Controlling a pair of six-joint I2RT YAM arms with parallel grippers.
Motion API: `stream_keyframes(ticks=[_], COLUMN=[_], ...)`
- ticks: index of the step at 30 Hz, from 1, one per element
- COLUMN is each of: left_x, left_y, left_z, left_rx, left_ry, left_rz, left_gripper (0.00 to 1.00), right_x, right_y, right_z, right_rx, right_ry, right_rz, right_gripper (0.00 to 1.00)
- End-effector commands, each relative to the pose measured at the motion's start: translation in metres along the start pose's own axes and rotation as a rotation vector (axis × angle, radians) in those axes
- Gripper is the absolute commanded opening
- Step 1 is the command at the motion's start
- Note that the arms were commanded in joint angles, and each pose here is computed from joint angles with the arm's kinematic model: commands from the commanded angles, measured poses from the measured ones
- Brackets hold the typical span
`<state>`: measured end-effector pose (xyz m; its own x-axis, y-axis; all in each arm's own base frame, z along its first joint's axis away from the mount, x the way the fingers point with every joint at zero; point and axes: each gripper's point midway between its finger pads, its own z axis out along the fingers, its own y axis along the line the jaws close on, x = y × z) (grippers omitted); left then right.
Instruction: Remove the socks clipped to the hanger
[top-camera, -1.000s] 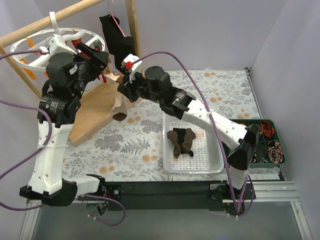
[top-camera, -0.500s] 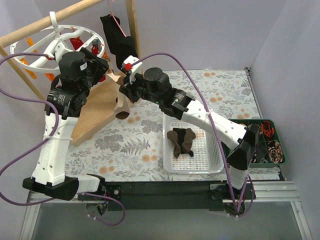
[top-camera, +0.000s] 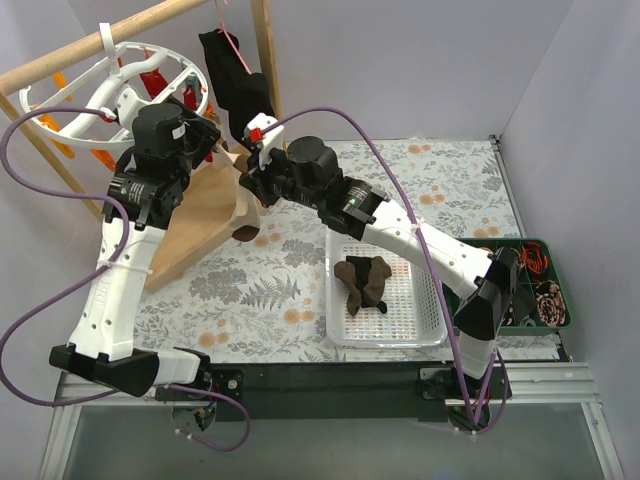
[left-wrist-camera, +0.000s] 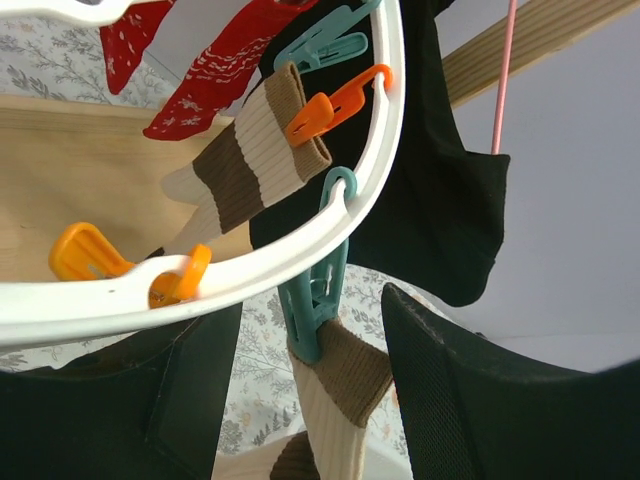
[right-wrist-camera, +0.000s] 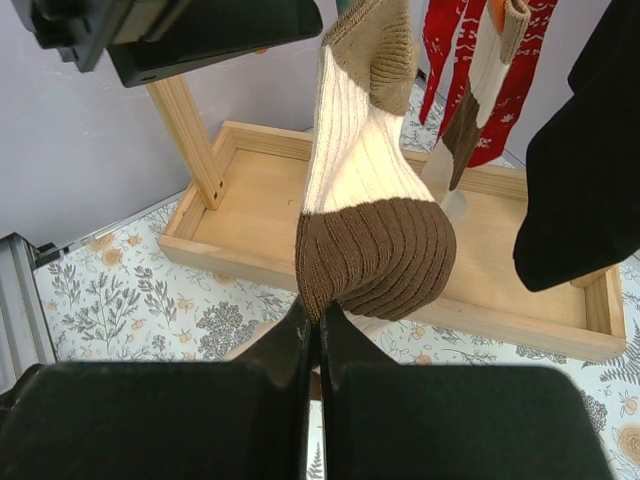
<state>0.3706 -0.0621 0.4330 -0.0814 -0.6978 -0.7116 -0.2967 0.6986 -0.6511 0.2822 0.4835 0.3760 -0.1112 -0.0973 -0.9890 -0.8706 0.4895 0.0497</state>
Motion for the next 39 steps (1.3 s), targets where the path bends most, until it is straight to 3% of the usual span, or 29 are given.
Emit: stream_keyframes(ticks=[1, 6, 13, 22, 28, 39], left_x=[-0.007, -0.010, -0.009, -0.014, -0.021, -0.012], left_y=[0.000, 0.004, 0.005, 0.004, 0.000, -0.015], left_z=[0.008, 0.014, 0.017, 0.012, 0.004, -0.008], left_rx=[-0.011, -0.036, -0.014, 0.004, 0.028, 0.153], left_ry=[-0.055, -0.084, -0.105, -0.123, -0.143, -0.096], left_rz=[0.005, 0.023, 0.045, 0.049, 0.040, 0.063], left_gripper=[0.56, 0.54, 0.42, 0.20, 0.00, 0.00], right_x=[-0.021, -0.022, -0.025, -0.023, -0.018, 0.019], right_y=[0.001, 0.004, 0.005, 0.007, 0.005, -0.017], right_z=[-0.008, -0.009, -0.011, -0.011, -0.013, -0.040], right_rx=[-0.001, -0.005, -0.006, -0.006, 0.006, 0.118], right_ry=[-0.059, -0.061, -0.067, -0.064, -0.052, 0.026], right_rz=[-0.013, -0.009, -0.010, -0.010, -0.010, -0.027], right_gripper=[0.01, 0.01, 0.01, 0.01, 0.01, 0.01])
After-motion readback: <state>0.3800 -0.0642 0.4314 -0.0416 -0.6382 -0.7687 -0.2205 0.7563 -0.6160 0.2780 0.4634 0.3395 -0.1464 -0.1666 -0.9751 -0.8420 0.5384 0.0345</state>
